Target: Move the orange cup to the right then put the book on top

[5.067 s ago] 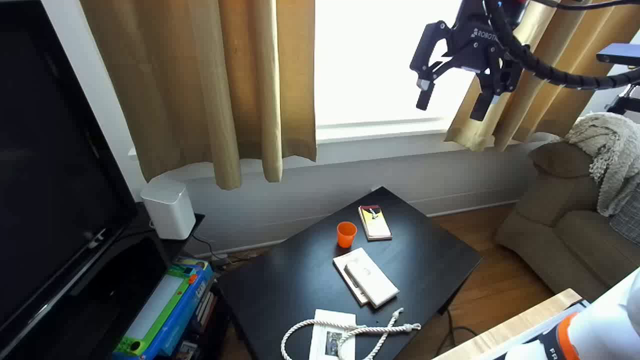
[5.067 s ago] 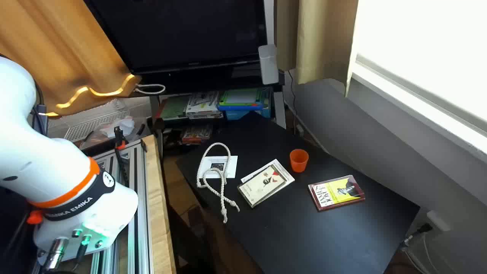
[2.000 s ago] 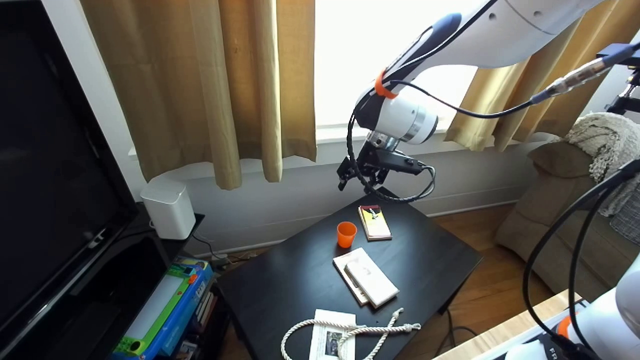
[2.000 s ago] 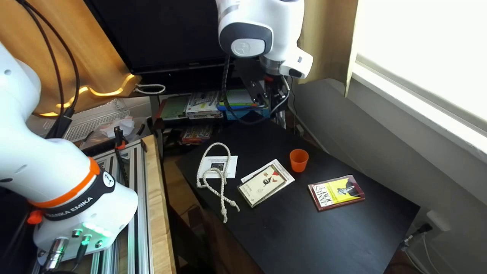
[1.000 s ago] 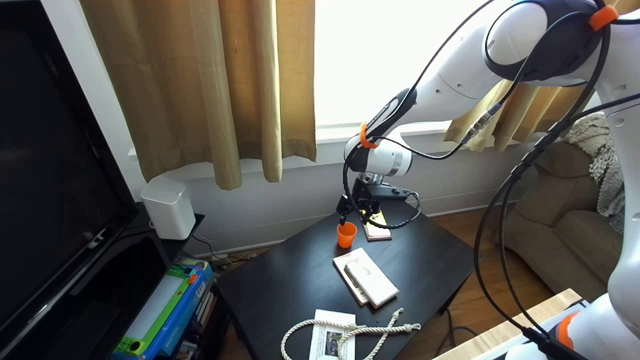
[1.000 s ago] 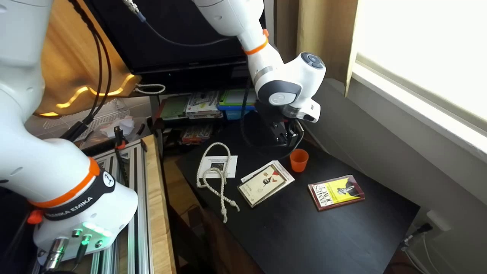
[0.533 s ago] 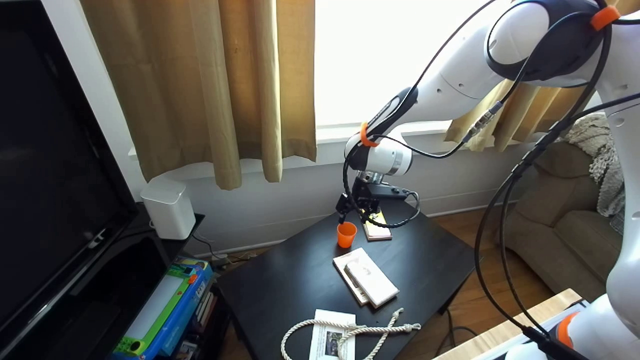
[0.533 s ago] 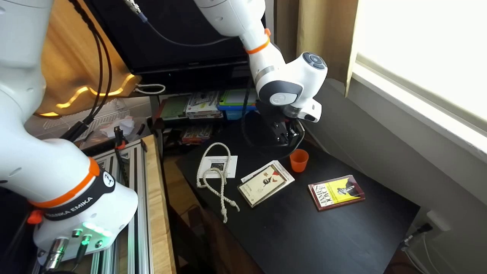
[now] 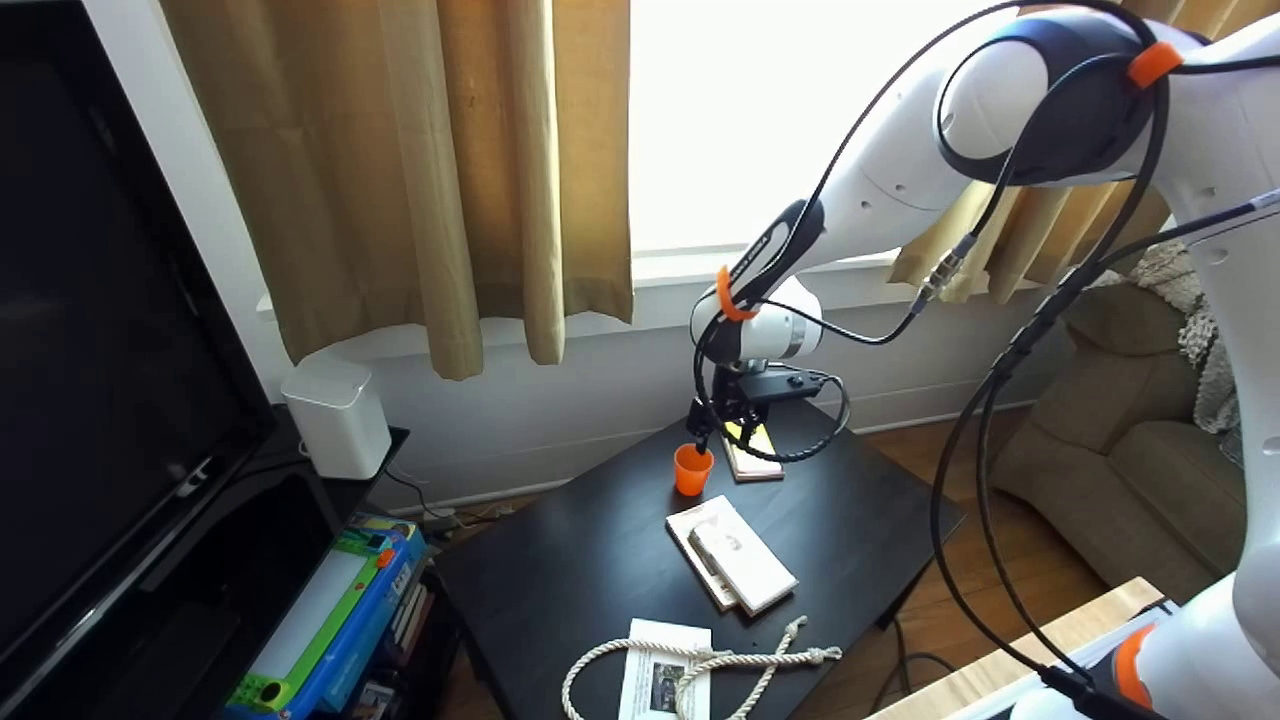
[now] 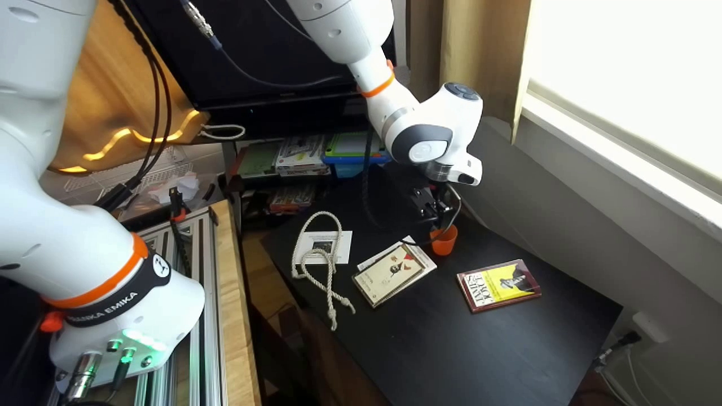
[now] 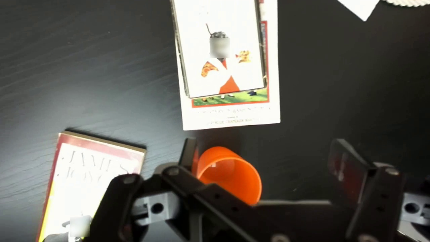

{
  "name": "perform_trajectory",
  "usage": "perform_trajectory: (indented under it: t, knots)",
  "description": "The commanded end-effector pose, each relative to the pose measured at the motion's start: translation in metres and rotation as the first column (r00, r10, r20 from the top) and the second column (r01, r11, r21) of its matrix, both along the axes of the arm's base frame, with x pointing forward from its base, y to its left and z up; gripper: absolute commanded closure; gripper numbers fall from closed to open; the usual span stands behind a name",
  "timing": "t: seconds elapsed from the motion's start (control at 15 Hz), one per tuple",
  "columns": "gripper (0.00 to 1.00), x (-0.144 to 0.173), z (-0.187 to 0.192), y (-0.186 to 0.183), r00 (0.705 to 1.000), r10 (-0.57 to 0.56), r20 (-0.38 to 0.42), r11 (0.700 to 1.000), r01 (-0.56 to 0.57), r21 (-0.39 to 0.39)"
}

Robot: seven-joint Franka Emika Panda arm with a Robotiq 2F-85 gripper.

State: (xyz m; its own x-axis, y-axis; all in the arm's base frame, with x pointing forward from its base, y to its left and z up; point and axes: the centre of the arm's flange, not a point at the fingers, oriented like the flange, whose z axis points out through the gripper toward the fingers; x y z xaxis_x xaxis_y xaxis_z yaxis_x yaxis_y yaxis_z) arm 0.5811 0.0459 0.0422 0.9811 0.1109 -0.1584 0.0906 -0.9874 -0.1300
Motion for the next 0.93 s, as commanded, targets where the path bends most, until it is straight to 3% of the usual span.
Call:
perform_trajectory:
  t: [0.0,0.27,0.87]
  knots:
    - [0.0,0.012,-0.033,0.002,0.997,-0.02,0.078,0.993,0.028,-0.113]
    - [0.0,0.018,-0.063,0.004,0.986,-0.06,0.153,0.989,0.079,-0.122]
    - [0.0,0.028,-0.099,-0.008,0.971,-0.125,0.204,0.977,0.156,-0.144]
